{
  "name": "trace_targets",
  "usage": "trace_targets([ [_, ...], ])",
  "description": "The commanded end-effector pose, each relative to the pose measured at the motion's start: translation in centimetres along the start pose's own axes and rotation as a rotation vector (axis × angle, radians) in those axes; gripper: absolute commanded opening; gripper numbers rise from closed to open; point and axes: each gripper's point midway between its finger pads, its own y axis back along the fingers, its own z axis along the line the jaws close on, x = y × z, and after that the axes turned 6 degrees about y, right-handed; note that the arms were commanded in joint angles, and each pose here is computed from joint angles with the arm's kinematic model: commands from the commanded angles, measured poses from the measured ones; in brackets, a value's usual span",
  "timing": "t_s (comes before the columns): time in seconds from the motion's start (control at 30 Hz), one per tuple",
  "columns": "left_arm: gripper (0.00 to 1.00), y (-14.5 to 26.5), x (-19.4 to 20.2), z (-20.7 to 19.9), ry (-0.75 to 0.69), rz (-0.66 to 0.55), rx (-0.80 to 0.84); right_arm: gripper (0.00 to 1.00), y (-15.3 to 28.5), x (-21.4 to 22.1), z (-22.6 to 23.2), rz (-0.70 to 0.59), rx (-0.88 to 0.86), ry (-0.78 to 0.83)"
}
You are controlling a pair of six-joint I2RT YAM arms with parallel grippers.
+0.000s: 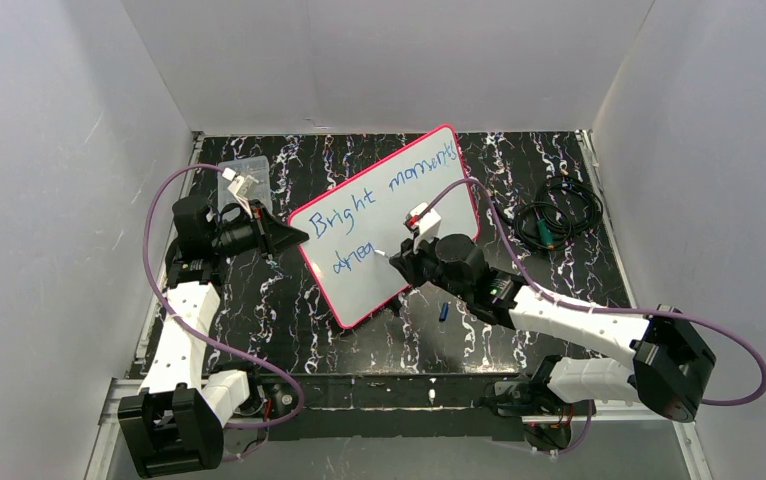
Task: Write a sentence on the whiteboard
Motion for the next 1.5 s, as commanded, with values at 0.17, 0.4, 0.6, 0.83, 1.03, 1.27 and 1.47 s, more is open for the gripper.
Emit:
trace_targets([
  [0.17,0.00,0.2,-1.0,-1.5,-0.079,-0.019,0.047,0.01,1.1,-2.9,-1.6,-0.083,0.087,-0.013],
  [0.4,0.00,0.2,-0.9,-1.5,-0.079,-0.019,0.047,0.01,1.6,-4.6,-1.6,-0.147,0.084,-0.021],
  [0.6,0.00,0.2,-0.9,-1.5,-0.081,-0.020,0.046,0.01,0.9,-4.3,-1.5,-0.137,0.079,-0.013],
  [0.83,0.00,0.2,-1.0,-1.5,-0.079,-0.019,0.047,0.01,0.2,-4.6,-1.4,-0.140,0.080,0.004],
  [1.03,0.00,0.2,-1.0,-1.5,-0.081,-0.020,0.047,0.01,-0.1,-5.3,-1.2,-0.158,0.068,0.016],
  [1.27,0.00,0.2,-1.0,-1.5,-0.079,-0.019,0.046,0.01,-0.1,-4.2,0.0,-0.131,-0.006,0.034],
  [1.47,0.00,0.2,-0.9,-1.5,-0.077,-0.017,0.047,0.01,0.3,-1.7,-0.4,-0.060,0.012,0.022],
])
